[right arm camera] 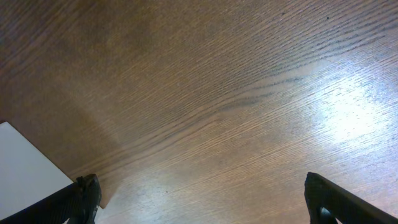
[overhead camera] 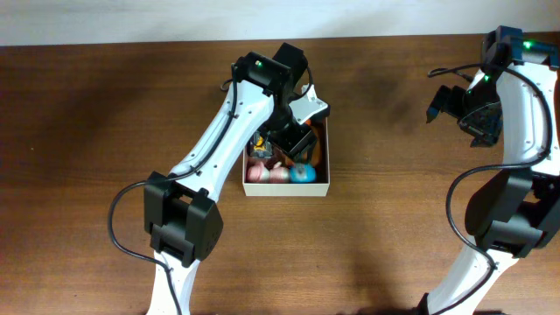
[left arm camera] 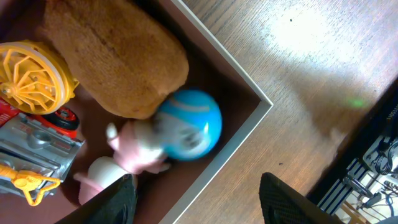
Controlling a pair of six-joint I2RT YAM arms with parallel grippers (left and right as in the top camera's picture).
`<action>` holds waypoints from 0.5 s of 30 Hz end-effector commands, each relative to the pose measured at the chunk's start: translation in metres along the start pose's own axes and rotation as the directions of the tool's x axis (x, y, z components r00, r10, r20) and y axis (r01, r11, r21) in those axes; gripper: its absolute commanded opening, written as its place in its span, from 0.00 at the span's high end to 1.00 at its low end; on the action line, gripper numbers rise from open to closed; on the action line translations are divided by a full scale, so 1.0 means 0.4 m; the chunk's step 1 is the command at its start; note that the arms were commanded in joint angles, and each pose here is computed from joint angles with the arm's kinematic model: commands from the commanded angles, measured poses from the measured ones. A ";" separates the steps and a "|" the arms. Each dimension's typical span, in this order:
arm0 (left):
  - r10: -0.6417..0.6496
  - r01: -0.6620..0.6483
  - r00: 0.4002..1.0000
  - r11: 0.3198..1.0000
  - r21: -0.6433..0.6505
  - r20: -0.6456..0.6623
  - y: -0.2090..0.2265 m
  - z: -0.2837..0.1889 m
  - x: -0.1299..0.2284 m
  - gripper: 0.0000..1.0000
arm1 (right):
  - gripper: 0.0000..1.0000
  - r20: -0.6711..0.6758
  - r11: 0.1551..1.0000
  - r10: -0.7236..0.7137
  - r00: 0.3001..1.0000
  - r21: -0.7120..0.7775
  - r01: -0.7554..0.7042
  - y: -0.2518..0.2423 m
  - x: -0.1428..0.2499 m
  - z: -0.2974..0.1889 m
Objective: Pack container
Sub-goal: 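Carry the blue ball right into the box's front-right corner, then open the left gripper and lift it out of the box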
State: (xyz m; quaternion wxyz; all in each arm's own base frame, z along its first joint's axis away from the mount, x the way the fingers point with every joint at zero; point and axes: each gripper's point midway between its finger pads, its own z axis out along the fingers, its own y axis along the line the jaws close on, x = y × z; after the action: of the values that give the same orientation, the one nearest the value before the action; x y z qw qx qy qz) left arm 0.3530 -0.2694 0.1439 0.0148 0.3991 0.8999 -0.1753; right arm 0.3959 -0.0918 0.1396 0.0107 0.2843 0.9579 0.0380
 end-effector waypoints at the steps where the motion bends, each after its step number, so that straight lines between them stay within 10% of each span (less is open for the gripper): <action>1: 0.020 -0.020 0.999 1.000 0.007 0.031 -0.020 -0.018 -0.016 0.35 | 0.01 0.017 1.000 0.014 1.000 0.003 -0.014 -0.006 0.000 -0.015; 7: 0.012 -0.012 0.998 1.000 0.002 0.055 -0.036 -0.012 -0.038 0.22 | 0.01 0.017 1.000 0.014 1.000 0.003 -0.014 -0.006 0.000 -0.015; 9: -0.016 0.016 0.997 1.000 -0.002 0.076 -0.035 -0.012 -0.052 0.00 | 0.01 0.017 1.000 0.014 1.000 0.003 -0.014 -0.006 0.000 -0.015; 15: -0.047 0.049 0.992 0.999 -0.019 0.121 -0.026 -0.026 -0.077 0.00 | 0.01 0.017 1.000 0.014 1.000 0.003 -0.014 -0.006 0.000 -0.015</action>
State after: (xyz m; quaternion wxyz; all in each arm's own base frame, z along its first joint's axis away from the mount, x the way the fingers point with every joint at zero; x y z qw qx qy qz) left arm 0.3636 -0.2925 0.1468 0.0519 0.3827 0.9037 -0.1847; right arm 0.3959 -0.0918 0.1396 0.0107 0.2845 0.9579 0.0380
